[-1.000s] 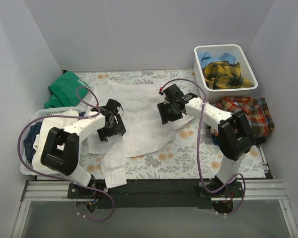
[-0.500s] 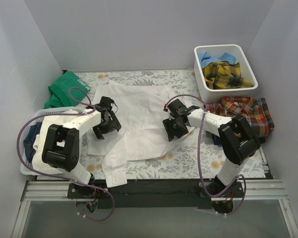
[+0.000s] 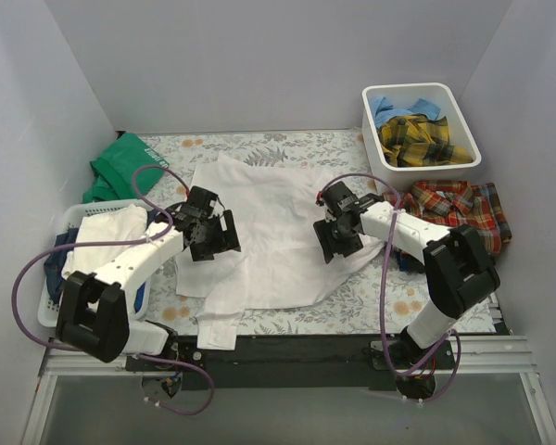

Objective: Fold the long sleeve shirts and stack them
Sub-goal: Flatten the shirt out

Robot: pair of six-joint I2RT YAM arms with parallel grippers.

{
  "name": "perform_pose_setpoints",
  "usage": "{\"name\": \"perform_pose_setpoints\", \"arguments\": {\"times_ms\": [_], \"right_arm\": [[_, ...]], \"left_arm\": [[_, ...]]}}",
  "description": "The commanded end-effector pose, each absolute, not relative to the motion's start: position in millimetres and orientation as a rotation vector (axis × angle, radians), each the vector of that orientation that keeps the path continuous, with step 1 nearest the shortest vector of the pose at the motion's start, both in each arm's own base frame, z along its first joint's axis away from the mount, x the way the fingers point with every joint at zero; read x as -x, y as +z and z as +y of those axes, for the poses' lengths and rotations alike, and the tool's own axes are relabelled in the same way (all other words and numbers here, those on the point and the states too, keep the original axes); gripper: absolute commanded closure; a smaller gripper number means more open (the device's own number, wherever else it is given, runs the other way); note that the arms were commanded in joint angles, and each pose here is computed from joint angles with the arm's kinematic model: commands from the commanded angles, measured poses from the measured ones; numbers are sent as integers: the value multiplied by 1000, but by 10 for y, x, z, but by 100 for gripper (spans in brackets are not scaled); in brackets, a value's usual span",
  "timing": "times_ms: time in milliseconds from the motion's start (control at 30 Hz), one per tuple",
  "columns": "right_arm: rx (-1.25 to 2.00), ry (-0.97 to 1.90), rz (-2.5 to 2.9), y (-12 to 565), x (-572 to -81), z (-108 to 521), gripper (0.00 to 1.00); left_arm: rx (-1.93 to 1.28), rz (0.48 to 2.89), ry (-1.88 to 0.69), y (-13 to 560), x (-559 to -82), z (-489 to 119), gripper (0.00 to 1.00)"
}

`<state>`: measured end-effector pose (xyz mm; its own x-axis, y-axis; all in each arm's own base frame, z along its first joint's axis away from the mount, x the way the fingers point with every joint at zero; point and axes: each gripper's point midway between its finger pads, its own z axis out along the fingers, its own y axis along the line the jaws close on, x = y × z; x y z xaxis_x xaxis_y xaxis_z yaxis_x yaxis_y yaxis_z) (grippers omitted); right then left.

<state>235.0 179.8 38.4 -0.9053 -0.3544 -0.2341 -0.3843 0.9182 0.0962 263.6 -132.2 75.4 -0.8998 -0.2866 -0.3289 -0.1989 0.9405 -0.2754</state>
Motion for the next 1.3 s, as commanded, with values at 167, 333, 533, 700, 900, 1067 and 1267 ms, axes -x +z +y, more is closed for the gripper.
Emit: {"name": "perform_pose_setpoints", "arguments": {"times_ms": [167, 333, 533, 700, 900, 1067, 1267], "right_arm": [[496, 220, 2733, 879, -2680, 1930, 34], [492, 203, 2739, 851, -2670, 1905, 34], [474, 229, 2739, 875, -2720, 1979, 34], [466, 218, 2726, 911, -2752, 1969, 34], [462, 209, 2729, 897, -2717, 1940, 34], [455, 188, 2725, 897, -2725, 1899, 34], [414, 168, 2710, 952, -2775, 1843, 34]], "left_arm": [[302, 2742, -448, 878, -2187, -1465, 22], [314, 2786, -475, 786, -2131, -1526, 22], [225, 2859, -435, 581, -2114, -1666, 22], [224, 2867, -353, 490, -2282, -1721, 22], [158, 2903, -313, 372, -2346, -1852, 41], [58, 2921, -321, 419, -2276, -1954, 82], [-43, 2895, -398, 764, -2068, -2008, 100]]}}
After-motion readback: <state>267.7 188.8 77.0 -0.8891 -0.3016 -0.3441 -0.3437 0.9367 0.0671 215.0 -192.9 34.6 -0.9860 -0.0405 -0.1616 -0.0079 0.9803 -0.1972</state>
